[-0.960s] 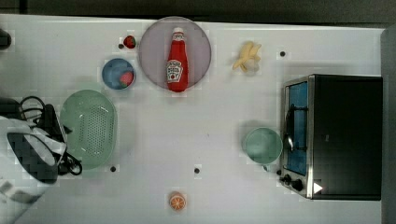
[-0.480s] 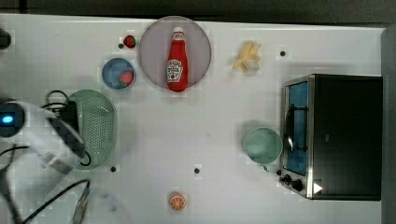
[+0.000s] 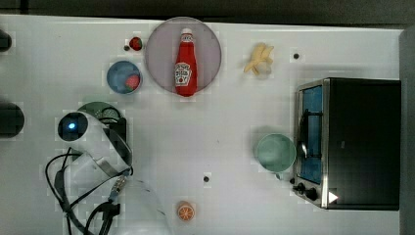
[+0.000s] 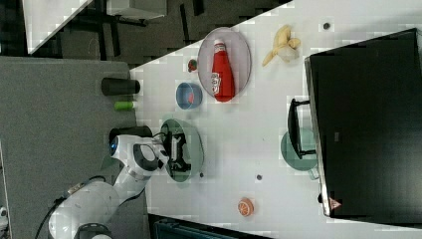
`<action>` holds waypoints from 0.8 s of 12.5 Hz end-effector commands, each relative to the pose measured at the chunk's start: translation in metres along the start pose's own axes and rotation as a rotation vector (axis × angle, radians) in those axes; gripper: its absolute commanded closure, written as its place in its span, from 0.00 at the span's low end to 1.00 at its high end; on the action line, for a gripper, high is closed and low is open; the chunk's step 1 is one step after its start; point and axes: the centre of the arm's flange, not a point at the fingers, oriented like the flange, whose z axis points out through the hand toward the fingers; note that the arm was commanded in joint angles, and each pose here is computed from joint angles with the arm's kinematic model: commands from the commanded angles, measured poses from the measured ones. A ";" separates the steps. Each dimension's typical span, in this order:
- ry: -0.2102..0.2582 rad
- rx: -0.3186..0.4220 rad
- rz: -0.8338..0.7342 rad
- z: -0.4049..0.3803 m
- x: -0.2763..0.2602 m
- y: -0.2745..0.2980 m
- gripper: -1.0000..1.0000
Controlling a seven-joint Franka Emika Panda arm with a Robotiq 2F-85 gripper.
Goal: Drag strainer left to right.
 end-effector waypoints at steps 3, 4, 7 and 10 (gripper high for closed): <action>-0.019 0.114 0.064 -0.037 0.025 -0.014 0.00; -0.019 0.124 0.064 -0.040 0.032 -0.011 0.00; -0.012 0.139 0.081 -0.047 0.061 -0.002 0.00; 0.005 0.124 0.092 -0.044 0.093 0.006 0.00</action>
